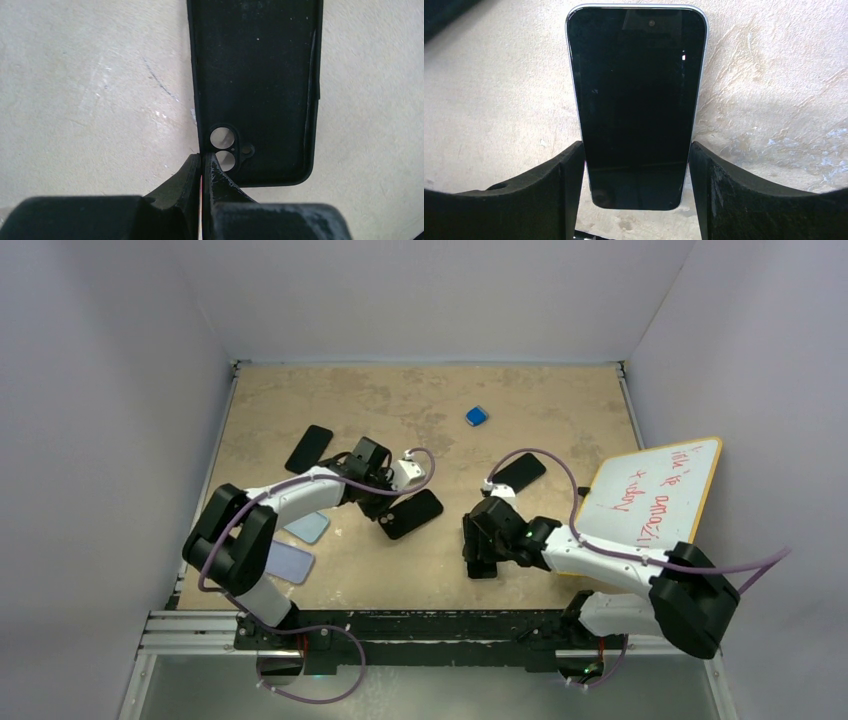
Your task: Put the phone into the phone case
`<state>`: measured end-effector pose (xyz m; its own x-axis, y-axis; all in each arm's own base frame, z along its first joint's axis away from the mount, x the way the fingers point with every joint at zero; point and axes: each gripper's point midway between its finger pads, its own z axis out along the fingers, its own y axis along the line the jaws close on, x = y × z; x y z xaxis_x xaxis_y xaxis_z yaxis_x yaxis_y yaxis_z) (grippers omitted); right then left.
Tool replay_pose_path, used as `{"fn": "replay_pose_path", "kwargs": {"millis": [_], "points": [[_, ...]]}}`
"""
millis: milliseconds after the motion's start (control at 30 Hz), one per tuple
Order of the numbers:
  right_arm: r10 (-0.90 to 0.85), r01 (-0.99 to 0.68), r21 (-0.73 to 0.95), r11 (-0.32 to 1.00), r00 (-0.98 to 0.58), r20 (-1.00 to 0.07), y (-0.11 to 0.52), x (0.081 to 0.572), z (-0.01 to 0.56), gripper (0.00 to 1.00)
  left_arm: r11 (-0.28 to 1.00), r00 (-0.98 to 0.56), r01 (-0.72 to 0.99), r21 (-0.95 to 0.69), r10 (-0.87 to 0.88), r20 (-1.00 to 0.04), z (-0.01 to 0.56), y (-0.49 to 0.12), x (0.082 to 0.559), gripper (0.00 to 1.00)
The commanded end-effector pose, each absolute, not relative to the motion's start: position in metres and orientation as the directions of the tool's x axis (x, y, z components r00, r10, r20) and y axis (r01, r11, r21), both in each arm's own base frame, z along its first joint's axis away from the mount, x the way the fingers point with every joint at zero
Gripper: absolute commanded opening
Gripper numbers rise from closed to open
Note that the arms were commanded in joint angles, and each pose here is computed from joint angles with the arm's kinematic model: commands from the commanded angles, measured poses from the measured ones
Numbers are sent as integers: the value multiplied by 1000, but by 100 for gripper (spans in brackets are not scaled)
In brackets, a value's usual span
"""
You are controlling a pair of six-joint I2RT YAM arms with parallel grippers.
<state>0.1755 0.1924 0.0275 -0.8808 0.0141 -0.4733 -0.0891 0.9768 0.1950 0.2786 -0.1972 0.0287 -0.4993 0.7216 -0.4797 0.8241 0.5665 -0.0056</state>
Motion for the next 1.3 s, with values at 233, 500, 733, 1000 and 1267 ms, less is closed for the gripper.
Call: {"fn": "replay_pose_path", "kwargs": {"millis": [233, 500, 733, 1000, 1267], "points": [[9, -144, 222, 964, -821, -572, 186, 182, 47, 66, 198, -114, 978, 68, 777, -620, 48, -225, 268, 0], [37, -134, 264, 955, -831, -554, 192, 178, 47, 65, 289, -187, 957, -15, 578, -795, 106, -262, 283, 83], [45, -142, 273, 952, -813, -581, 192, 182, 55, 65, 732, -408, 668, -134, 209, -889, 162, -232, 301, 91], [46, -144, 281, 949, -817, -575, 192, 180, 50, 65, 884, -743, 305, -353, -11, -669, 128, -206, 278, 99], [33, -152, 276, 949, -822, -568, 201, 185, 52, 65, 885, -840, 185, -427, -83, -536, 77, -210, 262, 75]]}}
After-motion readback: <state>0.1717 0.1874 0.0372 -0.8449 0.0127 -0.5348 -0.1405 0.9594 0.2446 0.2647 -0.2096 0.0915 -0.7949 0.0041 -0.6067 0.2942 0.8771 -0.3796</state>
